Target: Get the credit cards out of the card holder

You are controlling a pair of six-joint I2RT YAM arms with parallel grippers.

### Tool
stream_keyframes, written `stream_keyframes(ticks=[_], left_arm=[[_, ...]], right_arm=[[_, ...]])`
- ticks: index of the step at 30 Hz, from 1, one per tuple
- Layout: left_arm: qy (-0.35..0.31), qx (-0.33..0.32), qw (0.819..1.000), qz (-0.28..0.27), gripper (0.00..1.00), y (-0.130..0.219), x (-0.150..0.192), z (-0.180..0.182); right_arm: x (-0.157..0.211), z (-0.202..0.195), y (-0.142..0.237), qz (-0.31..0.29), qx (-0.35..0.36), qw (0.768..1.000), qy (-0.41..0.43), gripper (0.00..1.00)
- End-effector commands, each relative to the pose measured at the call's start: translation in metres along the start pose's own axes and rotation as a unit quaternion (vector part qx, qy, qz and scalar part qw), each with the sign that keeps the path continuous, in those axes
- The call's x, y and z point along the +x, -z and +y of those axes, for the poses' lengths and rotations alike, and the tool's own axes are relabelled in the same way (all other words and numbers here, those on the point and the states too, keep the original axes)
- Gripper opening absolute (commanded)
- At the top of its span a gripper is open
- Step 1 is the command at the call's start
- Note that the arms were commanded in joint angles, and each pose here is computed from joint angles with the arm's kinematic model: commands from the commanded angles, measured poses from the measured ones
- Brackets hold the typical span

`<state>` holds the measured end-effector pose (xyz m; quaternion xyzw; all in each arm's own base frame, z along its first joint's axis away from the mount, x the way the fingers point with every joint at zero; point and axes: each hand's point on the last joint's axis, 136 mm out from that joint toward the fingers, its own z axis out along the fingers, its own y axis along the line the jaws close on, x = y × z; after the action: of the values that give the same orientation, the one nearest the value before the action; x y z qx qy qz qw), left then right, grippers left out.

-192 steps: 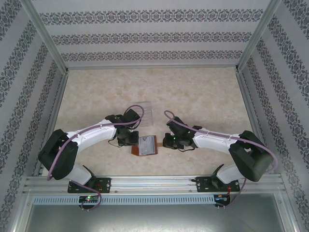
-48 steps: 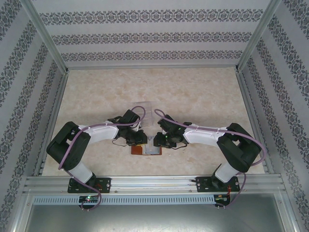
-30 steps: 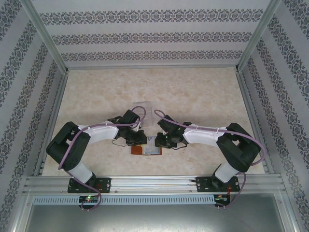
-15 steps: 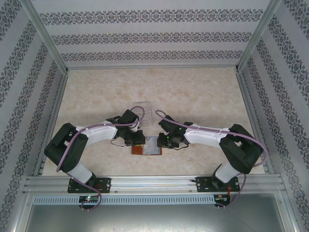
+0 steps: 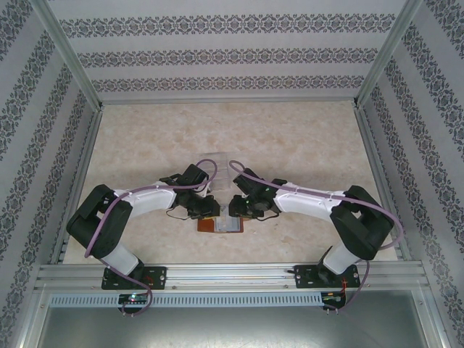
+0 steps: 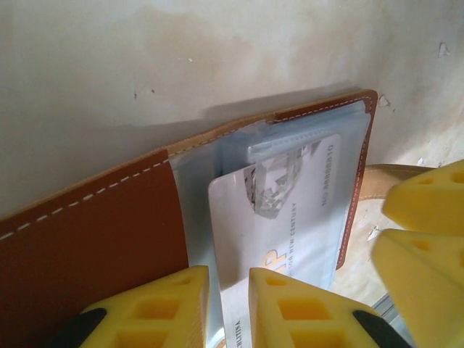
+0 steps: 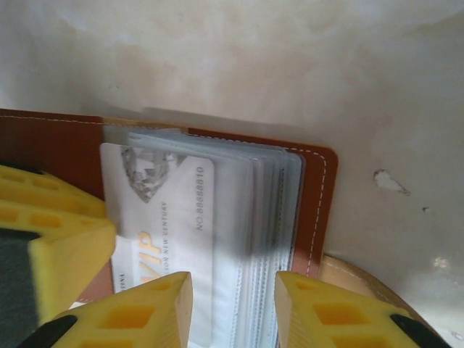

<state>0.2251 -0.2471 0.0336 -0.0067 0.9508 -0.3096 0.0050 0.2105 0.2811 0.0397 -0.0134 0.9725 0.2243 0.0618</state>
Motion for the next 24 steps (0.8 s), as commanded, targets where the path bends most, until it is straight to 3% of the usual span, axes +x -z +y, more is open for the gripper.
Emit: stream_keyframes(ticks=[1,12,24], left_arm=[[0.000,0.023,1.000,-0.019,0.24,0.008,-0.008,-0.008],[0.013,0.028,0.999,-0.010,0.24,-0.004,-0.005,0.000],[0.020,0.056,0.998,-0.005,0.24,-0.013,-0.004,-0.002]], right_arm=[[0.004,0.001,-0.006,0.013,0.007,1.000,0.012,0.37],[0.013,-0.019,-0.019,0.030,0.041,0.999,0.009,0.28],[0.013,-0.019,-0.020,0.031,0.041,0.999,0.009,0.26]])
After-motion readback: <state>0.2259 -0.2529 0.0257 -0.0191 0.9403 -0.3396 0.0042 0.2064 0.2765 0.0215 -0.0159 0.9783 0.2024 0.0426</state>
